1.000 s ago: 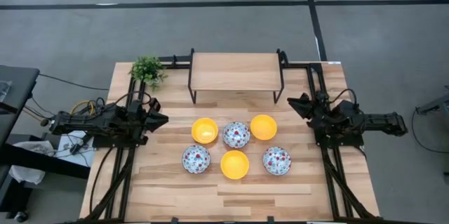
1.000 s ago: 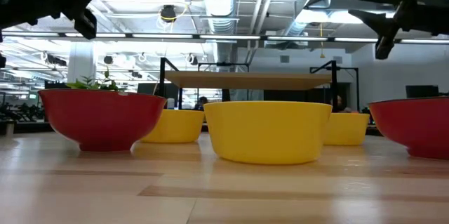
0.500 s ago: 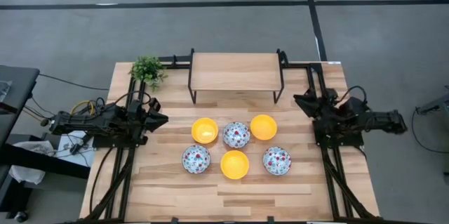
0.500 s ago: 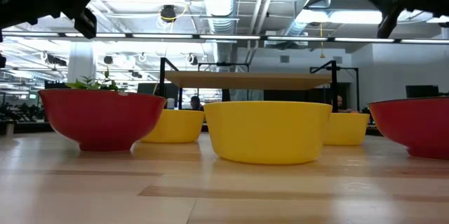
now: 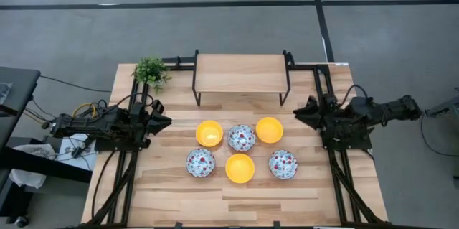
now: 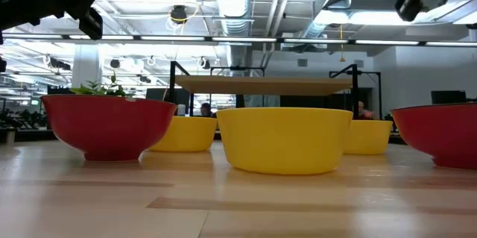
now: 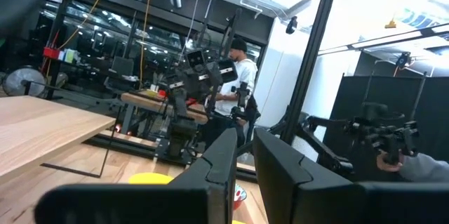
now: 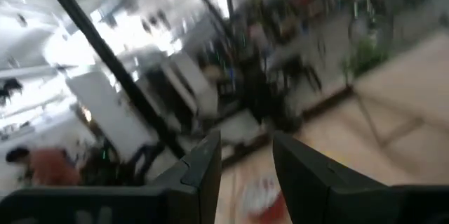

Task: Pick & Place Mini bowls
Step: Put the right white bowl on the shelf

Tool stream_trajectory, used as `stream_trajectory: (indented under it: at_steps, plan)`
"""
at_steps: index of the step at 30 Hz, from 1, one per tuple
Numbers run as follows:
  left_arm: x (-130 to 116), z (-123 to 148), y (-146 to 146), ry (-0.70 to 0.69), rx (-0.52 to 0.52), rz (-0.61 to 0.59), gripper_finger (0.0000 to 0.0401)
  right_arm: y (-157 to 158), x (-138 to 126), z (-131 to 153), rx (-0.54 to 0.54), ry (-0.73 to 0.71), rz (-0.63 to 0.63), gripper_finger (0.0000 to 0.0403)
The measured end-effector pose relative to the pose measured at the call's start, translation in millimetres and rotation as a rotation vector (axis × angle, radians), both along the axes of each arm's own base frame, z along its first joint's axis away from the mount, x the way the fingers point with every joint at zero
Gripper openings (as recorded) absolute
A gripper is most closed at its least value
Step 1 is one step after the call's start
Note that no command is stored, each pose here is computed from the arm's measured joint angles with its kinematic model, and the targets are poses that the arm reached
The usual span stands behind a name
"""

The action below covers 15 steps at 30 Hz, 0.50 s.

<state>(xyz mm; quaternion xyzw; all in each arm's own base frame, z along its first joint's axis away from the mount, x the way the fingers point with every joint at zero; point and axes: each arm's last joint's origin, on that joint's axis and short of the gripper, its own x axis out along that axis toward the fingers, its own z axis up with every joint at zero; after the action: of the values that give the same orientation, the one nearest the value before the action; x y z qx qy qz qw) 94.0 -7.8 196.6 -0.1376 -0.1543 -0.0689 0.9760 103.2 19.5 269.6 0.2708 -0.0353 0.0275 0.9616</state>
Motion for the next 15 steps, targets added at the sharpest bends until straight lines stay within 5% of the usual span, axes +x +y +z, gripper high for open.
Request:
stream_trajectory:
  at_steps: [8,15]
  plan:
    - [-0.1,0.2,0.0,-0.003,0.000,0.000,0.0049,18.9,15.6,32.8,0.093,0.478,0.079,0.0118]
    - [-0.2,0.5,0.0,-0.005,0.000,0.000,0.0049,31.6,21.7,42.7,0.186,0.912,0.015,0.0118]
